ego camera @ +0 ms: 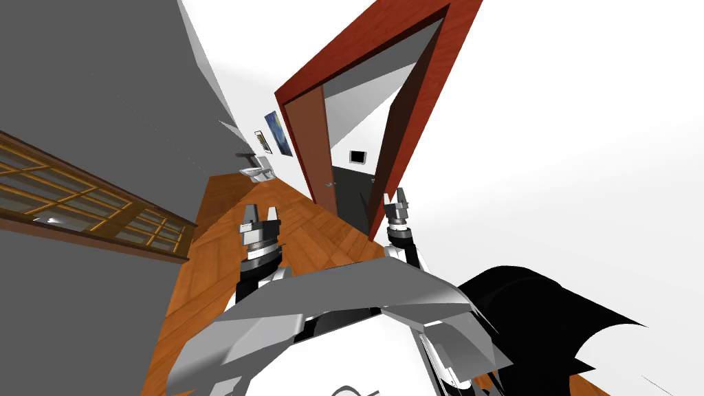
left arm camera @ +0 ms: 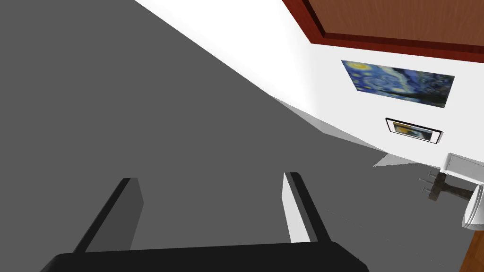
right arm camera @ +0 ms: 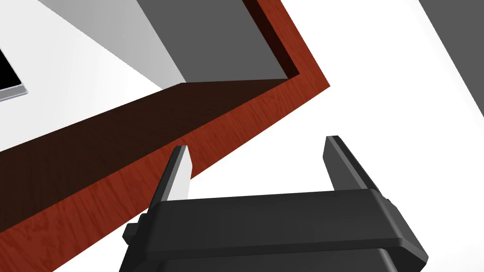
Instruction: Push the door open
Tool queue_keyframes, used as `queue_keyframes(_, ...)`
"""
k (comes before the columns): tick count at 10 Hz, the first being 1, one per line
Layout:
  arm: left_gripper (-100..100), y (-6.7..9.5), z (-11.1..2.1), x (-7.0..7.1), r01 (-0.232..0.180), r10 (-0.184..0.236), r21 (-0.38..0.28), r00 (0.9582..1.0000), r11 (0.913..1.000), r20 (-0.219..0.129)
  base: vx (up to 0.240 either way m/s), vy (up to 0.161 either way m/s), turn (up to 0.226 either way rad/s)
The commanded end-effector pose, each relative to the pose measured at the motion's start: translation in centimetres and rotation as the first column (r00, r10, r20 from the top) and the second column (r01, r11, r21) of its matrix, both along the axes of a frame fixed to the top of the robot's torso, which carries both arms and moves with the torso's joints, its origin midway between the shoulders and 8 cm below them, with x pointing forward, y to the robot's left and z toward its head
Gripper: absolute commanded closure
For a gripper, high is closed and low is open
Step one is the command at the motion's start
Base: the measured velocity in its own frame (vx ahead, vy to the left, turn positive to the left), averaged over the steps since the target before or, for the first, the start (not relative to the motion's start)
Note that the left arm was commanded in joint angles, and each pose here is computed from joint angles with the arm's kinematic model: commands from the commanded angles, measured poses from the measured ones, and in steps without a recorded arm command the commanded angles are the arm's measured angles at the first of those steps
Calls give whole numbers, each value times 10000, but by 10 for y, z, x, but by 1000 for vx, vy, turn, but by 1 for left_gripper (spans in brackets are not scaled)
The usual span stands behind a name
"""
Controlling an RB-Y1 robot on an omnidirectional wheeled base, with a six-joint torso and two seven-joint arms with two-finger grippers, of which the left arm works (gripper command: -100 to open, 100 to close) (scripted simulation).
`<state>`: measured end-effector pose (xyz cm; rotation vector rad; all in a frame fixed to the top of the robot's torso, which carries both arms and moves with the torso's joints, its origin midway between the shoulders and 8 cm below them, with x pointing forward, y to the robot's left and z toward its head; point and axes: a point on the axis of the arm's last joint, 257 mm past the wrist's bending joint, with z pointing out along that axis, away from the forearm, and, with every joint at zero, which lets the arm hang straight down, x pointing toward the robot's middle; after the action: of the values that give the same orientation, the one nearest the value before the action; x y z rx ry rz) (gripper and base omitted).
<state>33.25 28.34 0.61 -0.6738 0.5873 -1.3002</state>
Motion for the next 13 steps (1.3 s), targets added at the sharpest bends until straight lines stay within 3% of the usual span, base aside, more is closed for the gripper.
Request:
queue_keyframes(1, -100, -5, -8, 6, 180, -180, 26, 9997, 9998, -139, 82, 24, -22)
queue_keyframes(6, -100, -20, -35, 25, 741, -736, 52, 9955, 9972, -604, 174, 55, -23)
queue_keyframes(13, -100, -43, -76, 50, 1500, -1484, 29, 9805, 9887, -1286, 126, 52, -20)
